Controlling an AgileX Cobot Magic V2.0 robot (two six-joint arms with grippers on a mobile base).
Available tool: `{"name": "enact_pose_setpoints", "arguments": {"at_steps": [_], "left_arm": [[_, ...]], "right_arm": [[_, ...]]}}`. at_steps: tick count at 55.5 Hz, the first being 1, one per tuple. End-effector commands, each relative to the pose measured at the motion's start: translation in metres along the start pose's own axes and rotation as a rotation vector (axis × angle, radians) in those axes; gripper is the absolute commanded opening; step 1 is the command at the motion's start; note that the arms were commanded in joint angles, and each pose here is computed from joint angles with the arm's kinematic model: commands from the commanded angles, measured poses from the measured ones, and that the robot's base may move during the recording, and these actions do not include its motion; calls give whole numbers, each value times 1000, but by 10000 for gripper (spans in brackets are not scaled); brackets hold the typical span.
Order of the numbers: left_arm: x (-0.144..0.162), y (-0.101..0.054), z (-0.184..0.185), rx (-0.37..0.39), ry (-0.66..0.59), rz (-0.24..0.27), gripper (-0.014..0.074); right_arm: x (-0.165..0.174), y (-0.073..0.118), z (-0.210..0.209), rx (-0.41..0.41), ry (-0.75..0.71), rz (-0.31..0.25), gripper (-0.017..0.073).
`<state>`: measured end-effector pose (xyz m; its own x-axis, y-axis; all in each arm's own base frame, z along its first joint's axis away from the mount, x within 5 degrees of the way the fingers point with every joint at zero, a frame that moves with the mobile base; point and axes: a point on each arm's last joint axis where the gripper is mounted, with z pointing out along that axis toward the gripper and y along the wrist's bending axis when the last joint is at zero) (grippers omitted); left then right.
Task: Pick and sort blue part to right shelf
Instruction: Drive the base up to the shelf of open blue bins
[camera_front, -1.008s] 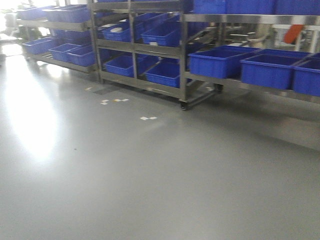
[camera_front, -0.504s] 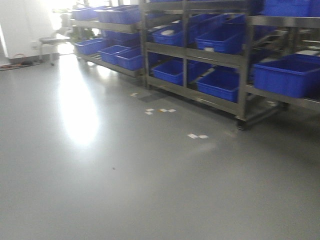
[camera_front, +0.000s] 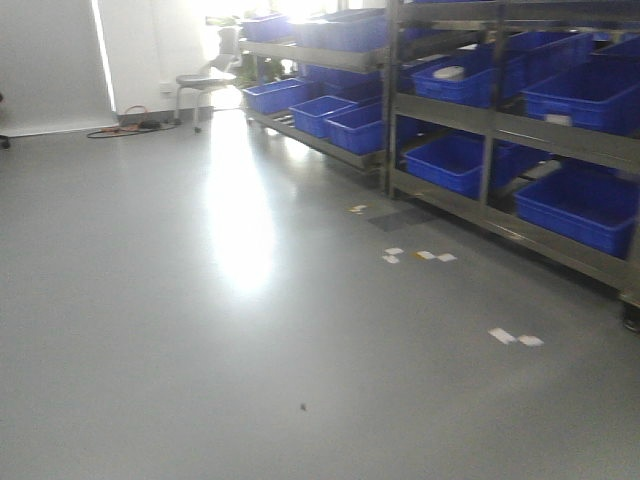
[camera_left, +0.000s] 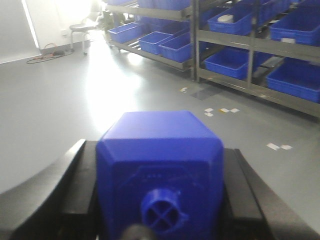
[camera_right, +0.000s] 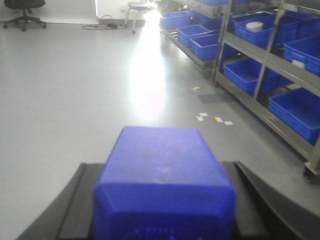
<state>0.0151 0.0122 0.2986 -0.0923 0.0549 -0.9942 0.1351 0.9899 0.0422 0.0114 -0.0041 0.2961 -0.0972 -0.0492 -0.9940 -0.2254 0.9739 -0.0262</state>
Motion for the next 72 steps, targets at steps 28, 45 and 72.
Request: {"name": "enact_pose_setpoints", "arguments": {"at_steps": [28, 45, 72], "left_arm": [[-15, 0, -9, 19, -136, -13, 258], [-15, 0, -9, 19, -136, -13, 258], [-15, 0, -9, 19, -136, -13, 258]], "right_arm": [[-16, -1, -6, 8, -121, -19, 227], [-16, -1, -6, 8, -121, -19, 227], [-16, -1, -6, 8, -121, -19, 227]]}}
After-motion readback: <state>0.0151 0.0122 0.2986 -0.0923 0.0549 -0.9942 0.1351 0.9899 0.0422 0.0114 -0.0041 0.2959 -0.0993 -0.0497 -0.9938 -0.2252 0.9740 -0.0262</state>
